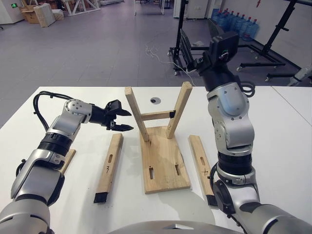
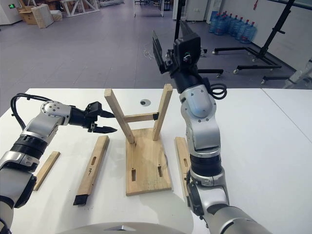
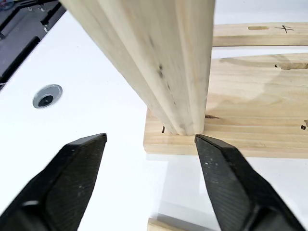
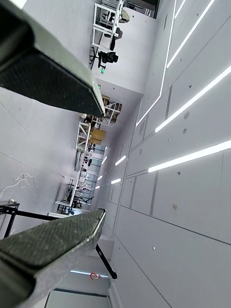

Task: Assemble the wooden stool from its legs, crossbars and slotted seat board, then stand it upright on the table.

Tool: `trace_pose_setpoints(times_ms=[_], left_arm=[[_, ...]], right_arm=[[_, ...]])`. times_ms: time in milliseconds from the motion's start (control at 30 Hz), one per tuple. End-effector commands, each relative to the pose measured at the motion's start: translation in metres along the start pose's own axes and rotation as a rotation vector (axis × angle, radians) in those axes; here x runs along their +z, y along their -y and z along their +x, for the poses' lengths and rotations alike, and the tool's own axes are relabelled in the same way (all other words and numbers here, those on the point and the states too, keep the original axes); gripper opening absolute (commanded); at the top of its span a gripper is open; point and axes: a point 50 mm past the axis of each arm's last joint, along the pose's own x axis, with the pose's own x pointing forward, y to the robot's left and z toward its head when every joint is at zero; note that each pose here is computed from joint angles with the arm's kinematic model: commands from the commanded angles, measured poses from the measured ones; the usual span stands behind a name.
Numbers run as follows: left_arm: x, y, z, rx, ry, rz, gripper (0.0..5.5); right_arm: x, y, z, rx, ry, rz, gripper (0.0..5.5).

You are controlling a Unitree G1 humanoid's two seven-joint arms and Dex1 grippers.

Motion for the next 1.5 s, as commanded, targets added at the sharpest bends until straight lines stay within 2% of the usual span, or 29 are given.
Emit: trace_pose_setpoints(times_ms=[33, 333, 400, 533, 700, 900, 1067, 1400, 1500], left_arm=[[0.008, -0.006, -0.017, 0.048, -0.005, 0.043, 3.71], [-0.001, 0.011, -0.061, 0.302, 0.065, 0.006, 3.71], [-0.002, 0.016, -0.070, 0.414, 0.075, -0.012, 3.71], [-0.025, 0.034, -0.093, 0.796, 0.068, -0.123, 3.71], [-0.057, 0.075, -0.109, 1.005, -0.052, -0.335, 3.71], [-0.084, 0.110, -0.128, 0.963, -0.138, -0.485, 3.71], [-0.100, 0.130, -0.122, 0.872, -0.153, -0.599, 3.71], [-0.143, 0.170, -0.127, 0.852, -0.325, -0.750, 3.71], [-0.149, 0.177, -0.123, 0.835, -0.340, -0.772, 3.30]], right_arm=[[-0.002, 0.007, -0.001, -0.026, -0.007, -0.006, 3.52], [-0.004, 0.023, -0.002, -0.080, -0.033, 0.003, 3.52], [-0.004, 0.024, -0.002, -0.076, -0.037, 0.032, 3.52], [-0.012, 0.025, -0.004, -0.091, -0.095, 0.173, 3.52], [-0.021, 0.026, -0.017, -0.113, -0.163, 0.192, 3.52], [-0.024, 0.023, -0.031, -0.149, -0.202, 0.195, 3.52], [-0.028, 0.019, -0.034, -0.163, -0.226, 0.215, 3.52], [-0.033, 0.015, -0.036, -0.156, -0.250, 0.240, 3.52], [-0.033, 0.014, -0.036, -0.155, -0.251, 0.242, 3.52]])
